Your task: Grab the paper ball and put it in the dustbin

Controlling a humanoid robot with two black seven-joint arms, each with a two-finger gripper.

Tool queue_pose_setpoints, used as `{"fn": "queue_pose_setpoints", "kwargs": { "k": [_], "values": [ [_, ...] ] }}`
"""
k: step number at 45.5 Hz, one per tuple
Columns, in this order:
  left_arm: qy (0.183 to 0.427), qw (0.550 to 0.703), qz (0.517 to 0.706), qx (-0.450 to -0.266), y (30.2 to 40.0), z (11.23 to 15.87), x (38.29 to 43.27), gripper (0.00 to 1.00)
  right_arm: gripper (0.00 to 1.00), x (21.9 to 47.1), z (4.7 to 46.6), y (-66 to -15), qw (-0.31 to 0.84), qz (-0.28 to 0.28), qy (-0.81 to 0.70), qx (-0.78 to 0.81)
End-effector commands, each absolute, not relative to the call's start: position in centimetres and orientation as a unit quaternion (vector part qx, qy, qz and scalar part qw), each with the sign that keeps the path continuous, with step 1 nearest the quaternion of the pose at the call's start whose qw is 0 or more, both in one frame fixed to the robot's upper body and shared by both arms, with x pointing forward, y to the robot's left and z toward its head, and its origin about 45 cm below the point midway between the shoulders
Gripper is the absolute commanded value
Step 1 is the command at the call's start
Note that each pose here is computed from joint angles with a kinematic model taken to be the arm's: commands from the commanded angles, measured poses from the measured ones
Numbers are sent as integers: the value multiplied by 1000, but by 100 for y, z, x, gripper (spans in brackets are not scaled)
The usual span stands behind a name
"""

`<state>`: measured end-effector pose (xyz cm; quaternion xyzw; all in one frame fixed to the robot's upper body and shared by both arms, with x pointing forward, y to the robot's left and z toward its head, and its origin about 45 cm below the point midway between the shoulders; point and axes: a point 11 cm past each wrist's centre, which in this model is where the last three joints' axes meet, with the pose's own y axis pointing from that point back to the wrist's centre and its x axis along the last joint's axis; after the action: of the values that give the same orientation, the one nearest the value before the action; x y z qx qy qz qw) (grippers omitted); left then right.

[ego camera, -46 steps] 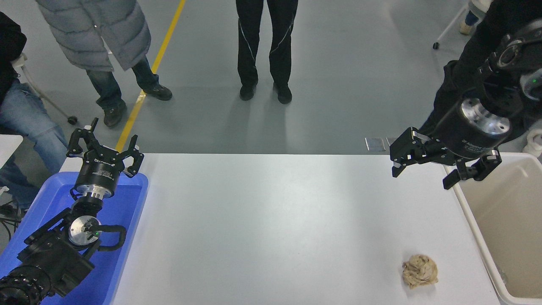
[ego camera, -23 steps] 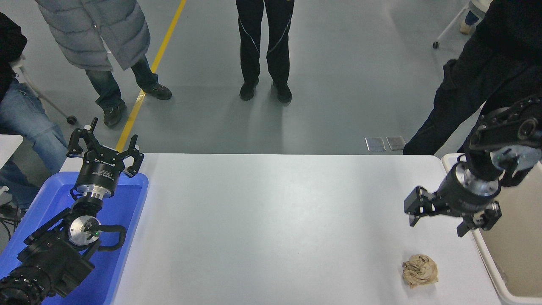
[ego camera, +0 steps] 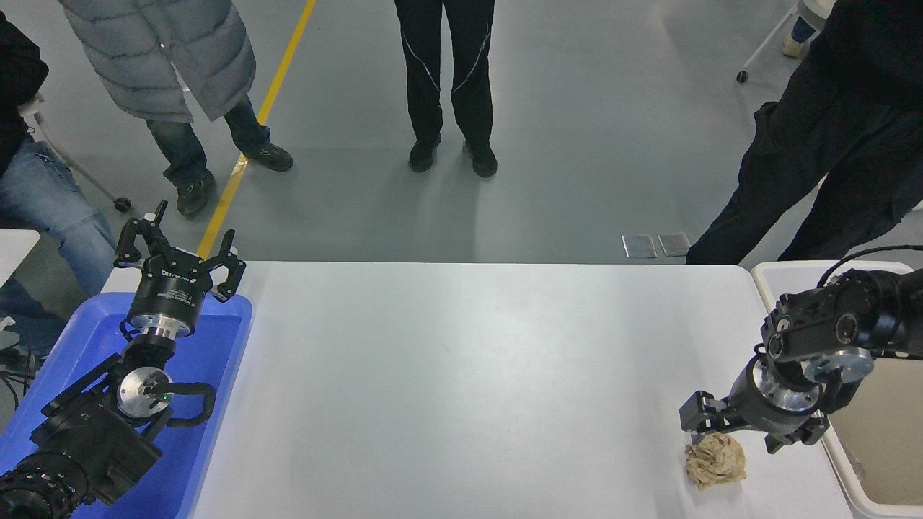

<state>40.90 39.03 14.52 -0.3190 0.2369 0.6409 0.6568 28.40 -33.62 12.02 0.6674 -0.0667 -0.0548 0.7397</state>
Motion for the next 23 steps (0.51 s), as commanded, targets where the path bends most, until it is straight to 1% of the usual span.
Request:
{"fn": "queue_pose_setpoints", "kwargs": {
  "k": [1, 12, 23],
  "values": [
    [237, 657, 641, -319, 3903, 1452, 4090, 98, 100, 2787, 983, -3402, 741, -40, -74, 667],
    [237, 656, 641, -320, 3905, 1453, 4090, 98, 100, 2816, 821, -3641, 756, -39, -92, 647],
    [237, 656, 641, -320, 3905, 1453, 4090, 98, 100, 2804, 795, -3604, 751, -44, -95, 652]
  ]
}}
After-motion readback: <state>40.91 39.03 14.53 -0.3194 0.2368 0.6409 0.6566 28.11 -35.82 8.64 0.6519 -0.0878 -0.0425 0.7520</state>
